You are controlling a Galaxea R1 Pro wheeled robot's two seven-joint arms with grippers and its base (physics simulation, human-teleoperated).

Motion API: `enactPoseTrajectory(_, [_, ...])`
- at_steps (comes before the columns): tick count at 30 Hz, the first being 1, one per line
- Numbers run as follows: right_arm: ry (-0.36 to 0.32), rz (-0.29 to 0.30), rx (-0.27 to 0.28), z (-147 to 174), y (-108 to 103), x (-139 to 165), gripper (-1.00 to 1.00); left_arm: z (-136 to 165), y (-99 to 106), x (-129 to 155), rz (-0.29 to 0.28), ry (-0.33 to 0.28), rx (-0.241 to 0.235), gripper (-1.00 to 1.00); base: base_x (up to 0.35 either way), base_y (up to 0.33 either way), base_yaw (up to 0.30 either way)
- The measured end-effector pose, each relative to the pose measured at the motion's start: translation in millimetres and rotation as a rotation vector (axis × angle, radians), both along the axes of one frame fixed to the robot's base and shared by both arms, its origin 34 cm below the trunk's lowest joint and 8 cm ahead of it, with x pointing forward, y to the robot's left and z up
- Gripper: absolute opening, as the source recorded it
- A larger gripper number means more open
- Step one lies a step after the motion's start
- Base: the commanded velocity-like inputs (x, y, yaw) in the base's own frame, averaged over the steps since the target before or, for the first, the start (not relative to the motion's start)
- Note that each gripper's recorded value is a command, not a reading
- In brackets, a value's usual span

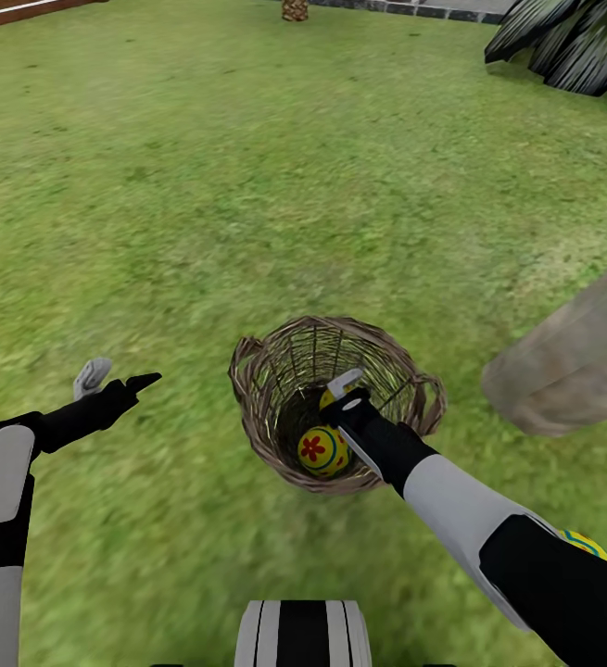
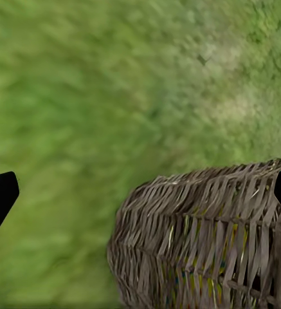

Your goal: Take the three Easter eggs out of the wicker basket on the lawn in the garden, then place them on the lawn next to a single tree (choose any tree) so that all three eggs are next to the same tree and none are left in the basket.

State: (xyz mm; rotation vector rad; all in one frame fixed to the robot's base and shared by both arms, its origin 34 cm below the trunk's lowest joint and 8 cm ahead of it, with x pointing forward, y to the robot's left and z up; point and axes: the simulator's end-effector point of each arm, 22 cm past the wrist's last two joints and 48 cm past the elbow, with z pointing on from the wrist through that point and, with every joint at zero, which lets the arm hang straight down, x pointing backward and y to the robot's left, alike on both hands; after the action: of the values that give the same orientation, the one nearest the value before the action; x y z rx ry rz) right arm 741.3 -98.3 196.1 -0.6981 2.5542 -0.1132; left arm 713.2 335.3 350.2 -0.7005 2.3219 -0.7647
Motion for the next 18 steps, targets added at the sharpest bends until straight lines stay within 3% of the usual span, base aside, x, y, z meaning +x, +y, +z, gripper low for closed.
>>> enactPoseTrajectory(5, [-0.034, -0.022, -0.033, 6, -7, 8, 1.00, 0, 0, 0, 0.000, 0.000, 0.000, 1.00, 0.000, 0.000, 0.000])
enactPoseTrajectory(18, [-0.015, -0.031, -0.047, -15, -10, 0, 1.00, -21, 0, -5, 0.000, 0.033, 0.000, 1.00, 0.000, 0.000, 0.000])
